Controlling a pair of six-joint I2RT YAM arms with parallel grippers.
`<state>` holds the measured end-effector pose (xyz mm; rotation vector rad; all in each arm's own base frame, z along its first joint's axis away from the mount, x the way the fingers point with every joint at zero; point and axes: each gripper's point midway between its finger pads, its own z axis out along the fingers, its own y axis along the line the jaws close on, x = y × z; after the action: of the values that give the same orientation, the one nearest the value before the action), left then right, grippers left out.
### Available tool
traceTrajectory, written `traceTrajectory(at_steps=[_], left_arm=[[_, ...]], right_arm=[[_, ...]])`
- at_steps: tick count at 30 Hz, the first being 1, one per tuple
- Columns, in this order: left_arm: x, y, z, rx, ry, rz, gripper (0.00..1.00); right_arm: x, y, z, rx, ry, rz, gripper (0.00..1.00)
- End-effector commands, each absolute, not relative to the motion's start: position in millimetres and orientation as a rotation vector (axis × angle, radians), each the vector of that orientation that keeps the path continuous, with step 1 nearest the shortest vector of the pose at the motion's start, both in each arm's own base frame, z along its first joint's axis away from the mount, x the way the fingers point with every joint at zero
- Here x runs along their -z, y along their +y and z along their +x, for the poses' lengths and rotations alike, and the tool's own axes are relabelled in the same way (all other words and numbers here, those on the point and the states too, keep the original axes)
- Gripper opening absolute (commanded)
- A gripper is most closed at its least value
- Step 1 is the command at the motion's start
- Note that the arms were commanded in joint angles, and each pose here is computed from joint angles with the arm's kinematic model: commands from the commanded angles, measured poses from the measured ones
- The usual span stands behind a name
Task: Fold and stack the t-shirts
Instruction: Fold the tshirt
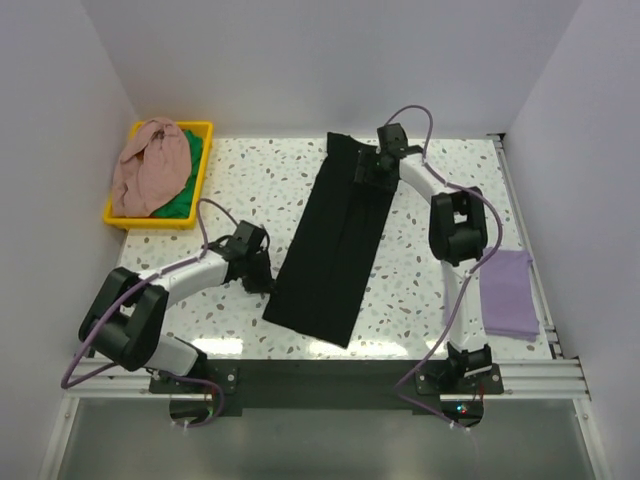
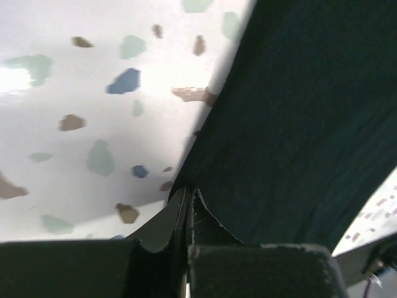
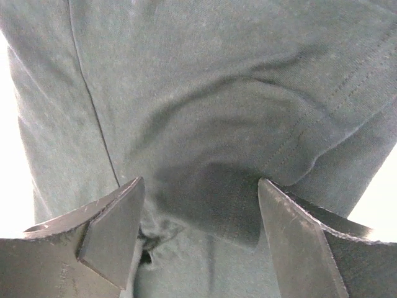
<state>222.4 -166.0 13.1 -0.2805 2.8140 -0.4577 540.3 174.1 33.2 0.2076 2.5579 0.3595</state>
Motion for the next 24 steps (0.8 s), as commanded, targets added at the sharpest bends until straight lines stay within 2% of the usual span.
traceTrajectory(at_steps=[1,4,7,10,11,15,19,24], left_arm=[[-9.8,-188.8,211.8,0.668,2.837,-0.278,0.0],[-16.6,-212.5,214.4,0.826,2.794,-0.289,0.0],[-19.4,-228.1,213.7,0.895,2.763,-0.274,0.0],[-28.1,-236.4,220.5,0.943,2.723,-0.24,0.02],[-31.4,-234.5,221.3,0.927,2.722,-0.226,0.05],[-55.6,-223.9,239.0,0.804,2.646,-0.124,0.3],[-84.5,-217.7,251.3,0.723,2.589,-0.018,0.38],[-89.0,-214.7,246.9,0.679,2.591,0.094,0.45]], right_arm=[[14.2,151.1,546.8,-0.247,2.643,0.159,0.79],[-3.6,152.7,581.3,-0.257,2.566,0.097,0.84],[-10.8,153.6,599.1,-0.26,2.521,0.038,0.94],[-29.8,153.7,609.5,-0.258,2.472,0.001,0.98],[-38.3,152.7,611.9,-0.25,2.453,-0.002,0.99],[-96.2,147.1,611.2,-0.233,2.369,0.021,0.99],[-165.4,135.9,578.7,-0.234,2.317,0.114,0.99],[-188.9,147.8,498.5,-0.341,2.325,0.194,0.98]])
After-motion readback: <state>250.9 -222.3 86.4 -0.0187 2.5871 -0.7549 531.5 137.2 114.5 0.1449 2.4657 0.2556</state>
